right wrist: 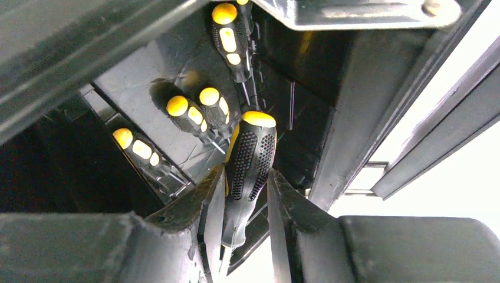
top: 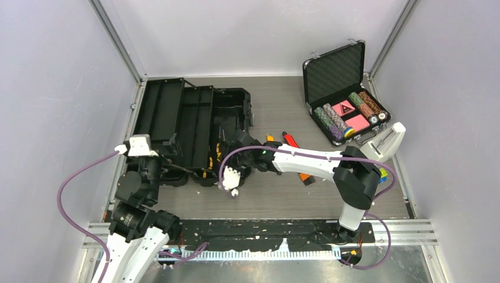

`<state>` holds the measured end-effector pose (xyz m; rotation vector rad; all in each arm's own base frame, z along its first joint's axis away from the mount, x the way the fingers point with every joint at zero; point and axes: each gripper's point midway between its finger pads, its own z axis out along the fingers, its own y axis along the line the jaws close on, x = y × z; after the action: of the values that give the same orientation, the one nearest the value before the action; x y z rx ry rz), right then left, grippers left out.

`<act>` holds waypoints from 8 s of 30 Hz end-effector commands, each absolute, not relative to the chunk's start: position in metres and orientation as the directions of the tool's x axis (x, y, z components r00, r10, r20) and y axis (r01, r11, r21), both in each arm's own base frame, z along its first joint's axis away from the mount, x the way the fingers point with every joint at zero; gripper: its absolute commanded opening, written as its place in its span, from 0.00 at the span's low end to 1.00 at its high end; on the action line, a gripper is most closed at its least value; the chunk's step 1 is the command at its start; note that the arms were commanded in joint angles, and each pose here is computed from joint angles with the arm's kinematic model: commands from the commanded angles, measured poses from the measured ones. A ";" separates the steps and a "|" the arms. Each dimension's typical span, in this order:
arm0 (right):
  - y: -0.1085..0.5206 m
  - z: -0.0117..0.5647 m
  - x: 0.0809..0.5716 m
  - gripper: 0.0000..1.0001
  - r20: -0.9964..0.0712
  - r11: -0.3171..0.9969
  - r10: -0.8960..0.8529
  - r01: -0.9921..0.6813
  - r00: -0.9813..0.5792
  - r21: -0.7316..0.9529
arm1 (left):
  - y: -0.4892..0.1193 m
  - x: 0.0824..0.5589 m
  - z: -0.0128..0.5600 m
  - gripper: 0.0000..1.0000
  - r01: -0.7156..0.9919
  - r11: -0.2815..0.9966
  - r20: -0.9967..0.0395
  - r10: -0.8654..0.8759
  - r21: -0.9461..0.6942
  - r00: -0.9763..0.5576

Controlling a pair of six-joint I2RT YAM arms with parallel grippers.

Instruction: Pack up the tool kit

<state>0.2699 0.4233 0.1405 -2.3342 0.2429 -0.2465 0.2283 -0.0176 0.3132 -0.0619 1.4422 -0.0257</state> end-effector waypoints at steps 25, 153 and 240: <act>0.401 0.281 0.321 0.95 -0.699 0.478 -0.534 -0.512 0.476 -0.714 | -0.020 0.226 0.326 0.99 0.003 0.997 -0.983 -0.072 -0.073 0.171; 0.159 0.207 0.340 0.07 -0.789 0.902 0.283 -0.128 -0.545 0.412 | -0.198 0.260 0.332 0.99 0.525 0.692 -0.855 -0.281 -0.495 -0.437; 0.124 0.249 0.278 0.95 -0.875 0.911 0.330 -0.125 -0.353 0.394 | -0.024 0.465 0.257 0.00 -0.017 0.885 -0.684 0.347 0.465 -0.641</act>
<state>0.2786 0.1337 0.2355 0.1465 1.9190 0.5133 0.4612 -0.0301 0.2382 0.2038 2.2261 0.5150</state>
